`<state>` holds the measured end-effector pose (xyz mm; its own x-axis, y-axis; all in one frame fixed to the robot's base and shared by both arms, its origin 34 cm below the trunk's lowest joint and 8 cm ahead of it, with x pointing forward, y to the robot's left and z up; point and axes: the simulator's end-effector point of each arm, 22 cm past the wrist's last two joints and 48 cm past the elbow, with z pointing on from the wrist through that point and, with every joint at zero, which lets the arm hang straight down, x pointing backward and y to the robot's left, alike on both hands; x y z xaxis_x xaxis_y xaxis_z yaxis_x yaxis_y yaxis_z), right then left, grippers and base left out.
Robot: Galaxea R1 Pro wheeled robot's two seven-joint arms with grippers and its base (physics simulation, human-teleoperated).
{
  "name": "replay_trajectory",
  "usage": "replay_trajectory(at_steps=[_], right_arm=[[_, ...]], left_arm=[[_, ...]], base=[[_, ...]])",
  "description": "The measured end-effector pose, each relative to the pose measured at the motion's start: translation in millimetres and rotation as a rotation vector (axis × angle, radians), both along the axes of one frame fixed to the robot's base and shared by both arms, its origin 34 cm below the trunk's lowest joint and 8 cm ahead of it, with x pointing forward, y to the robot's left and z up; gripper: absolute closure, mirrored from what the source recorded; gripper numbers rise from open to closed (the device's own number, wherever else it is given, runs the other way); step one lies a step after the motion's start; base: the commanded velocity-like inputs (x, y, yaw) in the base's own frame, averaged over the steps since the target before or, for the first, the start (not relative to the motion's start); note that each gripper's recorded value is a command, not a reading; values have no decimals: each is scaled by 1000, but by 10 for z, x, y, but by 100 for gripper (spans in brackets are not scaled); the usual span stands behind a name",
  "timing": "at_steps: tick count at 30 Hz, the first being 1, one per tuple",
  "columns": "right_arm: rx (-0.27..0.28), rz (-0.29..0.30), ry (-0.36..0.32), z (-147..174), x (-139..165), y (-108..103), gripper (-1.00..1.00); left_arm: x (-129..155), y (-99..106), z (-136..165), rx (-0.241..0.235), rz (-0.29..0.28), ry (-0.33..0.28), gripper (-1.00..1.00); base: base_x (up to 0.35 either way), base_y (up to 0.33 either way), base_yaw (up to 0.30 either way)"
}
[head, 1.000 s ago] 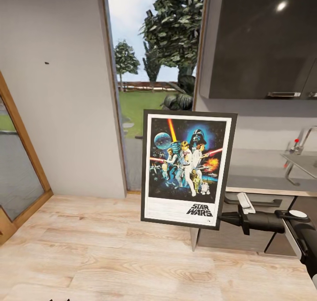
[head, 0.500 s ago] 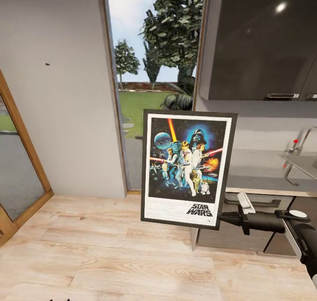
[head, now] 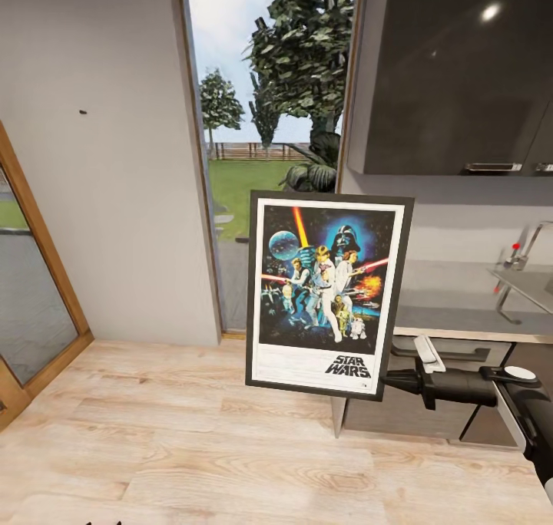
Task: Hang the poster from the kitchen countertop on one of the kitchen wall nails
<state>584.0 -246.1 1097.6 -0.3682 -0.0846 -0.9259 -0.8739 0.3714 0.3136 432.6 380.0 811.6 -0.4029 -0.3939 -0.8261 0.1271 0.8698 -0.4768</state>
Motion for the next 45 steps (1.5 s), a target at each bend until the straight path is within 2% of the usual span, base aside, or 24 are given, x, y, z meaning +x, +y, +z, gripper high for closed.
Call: replay_trajectory(at_steps=[9,17,28,45], right_arm=[[0,0,1,-2,-1,-1,100],[-1,1,-4,0,-1,1,100],[-2,1,-5,1,-3,2,100],[-1,2,-5,0,-3,6,100]], left_arm=[[3,4,8,-1,2,-3,-100],[1,3,9,-1,1,-4,-100],[1,2,11,-1,1,-4,-100],[-14,-30,-4,2,-16,2,-100]], base=[[0,26,27],[23,253,253],[173,268,259],[197,297,17]])
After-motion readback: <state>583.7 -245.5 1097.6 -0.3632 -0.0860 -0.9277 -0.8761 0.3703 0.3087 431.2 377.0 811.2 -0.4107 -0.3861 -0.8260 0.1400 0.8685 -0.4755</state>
